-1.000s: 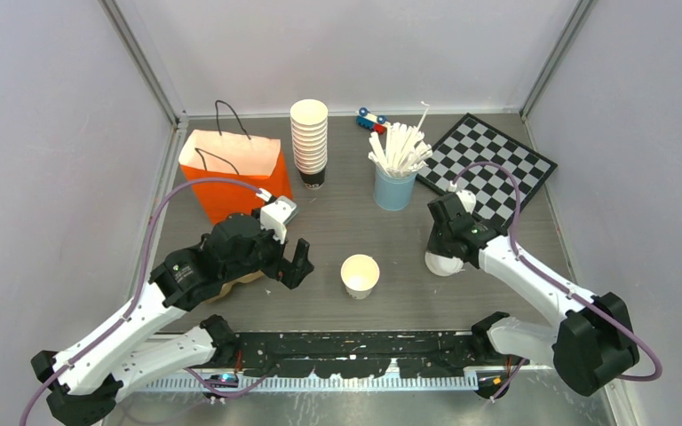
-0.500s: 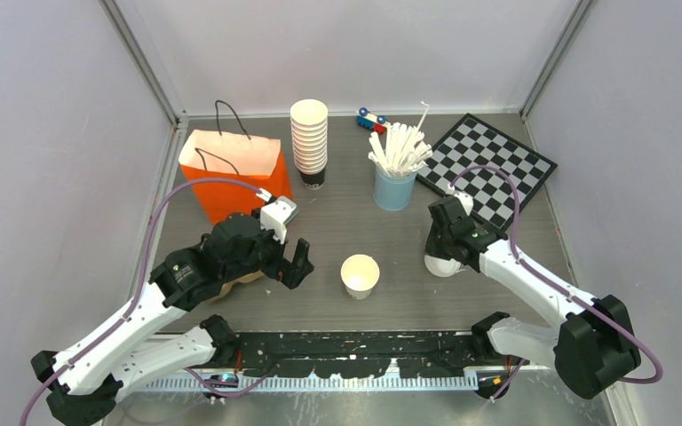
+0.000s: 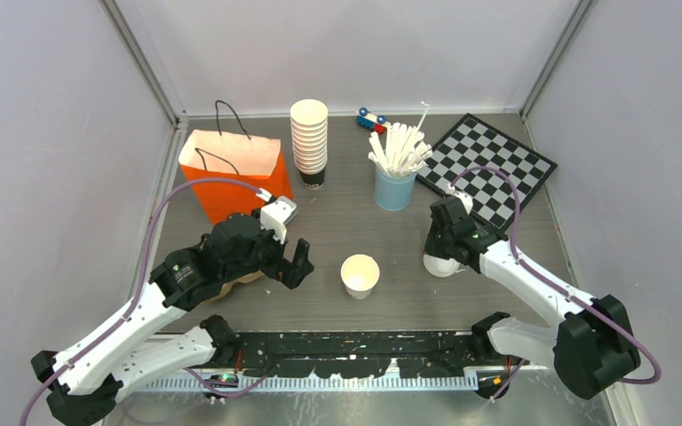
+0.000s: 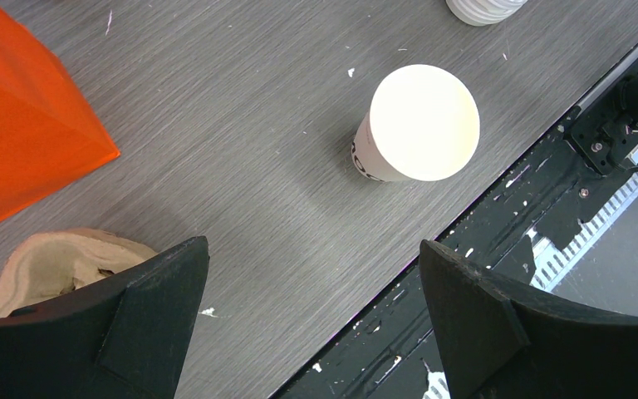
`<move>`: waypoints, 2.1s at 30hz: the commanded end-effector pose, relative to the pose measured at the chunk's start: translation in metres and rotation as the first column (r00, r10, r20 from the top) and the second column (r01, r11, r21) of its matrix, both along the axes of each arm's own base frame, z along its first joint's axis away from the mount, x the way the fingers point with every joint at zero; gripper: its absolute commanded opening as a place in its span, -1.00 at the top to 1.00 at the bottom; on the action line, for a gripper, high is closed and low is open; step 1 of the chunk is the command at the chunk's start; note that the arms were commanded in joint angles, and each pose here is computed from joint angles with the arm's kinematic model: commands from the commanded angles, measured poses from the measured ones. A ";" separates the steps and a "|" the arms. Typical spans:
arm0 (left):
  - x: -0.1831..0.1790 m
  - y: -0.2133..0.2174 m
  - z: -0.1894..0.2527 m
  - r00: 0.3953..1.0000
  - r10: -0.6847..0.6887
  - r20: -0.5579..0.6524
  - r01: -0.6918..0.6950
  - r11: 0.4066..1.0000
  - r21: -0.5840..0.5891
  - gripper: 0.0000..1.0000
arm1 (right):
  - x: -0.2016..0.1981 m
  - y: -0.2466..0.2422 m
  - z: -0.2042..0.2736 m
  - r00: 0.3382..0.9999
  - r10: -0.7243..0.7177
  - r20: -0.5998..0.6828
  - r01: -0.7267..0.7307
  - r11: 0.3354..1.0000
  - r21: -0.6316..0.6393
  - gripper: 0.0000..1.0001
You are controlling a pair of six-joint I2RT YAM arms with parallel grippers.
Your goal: Pack the takeout coffee
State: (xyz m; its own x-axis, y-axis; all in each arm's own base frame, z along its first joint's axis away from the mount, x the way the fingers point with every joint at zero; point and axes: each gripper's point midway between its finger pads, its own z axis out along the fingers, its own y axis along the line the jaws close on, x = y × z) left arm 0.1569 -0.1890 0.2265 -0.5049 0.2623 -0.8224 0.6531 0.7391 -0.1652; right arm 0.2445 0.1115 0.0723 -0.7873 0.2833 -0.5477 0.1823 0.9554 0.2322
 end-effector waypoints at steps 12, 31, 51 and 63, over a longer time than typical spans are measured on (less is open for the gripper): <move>0.002 -0.006 0.002 1.000 -0.019 0.009 0.019 1.000 -0.015 -1.00 | 0.010 0.008 0.016 0.995 0.006 0.104 -0.016 0.995 0.097 0.80; 0.002 -0.007 0.001 1.000 -0.017 0.002 0.017 1.000 -0.011 -0.99 | 0.009 0.010 0.022 0.991 0.009 0.135 -0.030 0.987 0.156 0.99; 0.005 -0.076 0.038 0.984 -0.169 -0.056 0.153 0.962 -0.226 -0.81 | -0.006 0.004 0.102 0.980 -0.025 0.196 -0.016 0.979 0.202 0.99; 0.031 -0.143 0.040 0.958 -0.273 -0.091 0.232 0.920 -0.317 -0.63 | -0.023 0.033 0.173 0.947 -0.036 0.320 -0.121 0.881 0.458 0.99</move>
State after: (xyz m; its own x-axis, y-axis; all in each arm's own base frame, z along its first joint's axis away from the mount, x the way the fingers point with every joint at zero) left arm 0.1783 -0.2986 0.2302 -0.6088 0.2203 -0.7621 0.7195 0.5582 -0.4133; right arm 0.2211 0.1258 0.1827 -0.6840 0.4450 -0.5780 0.0942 0.8396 0.5349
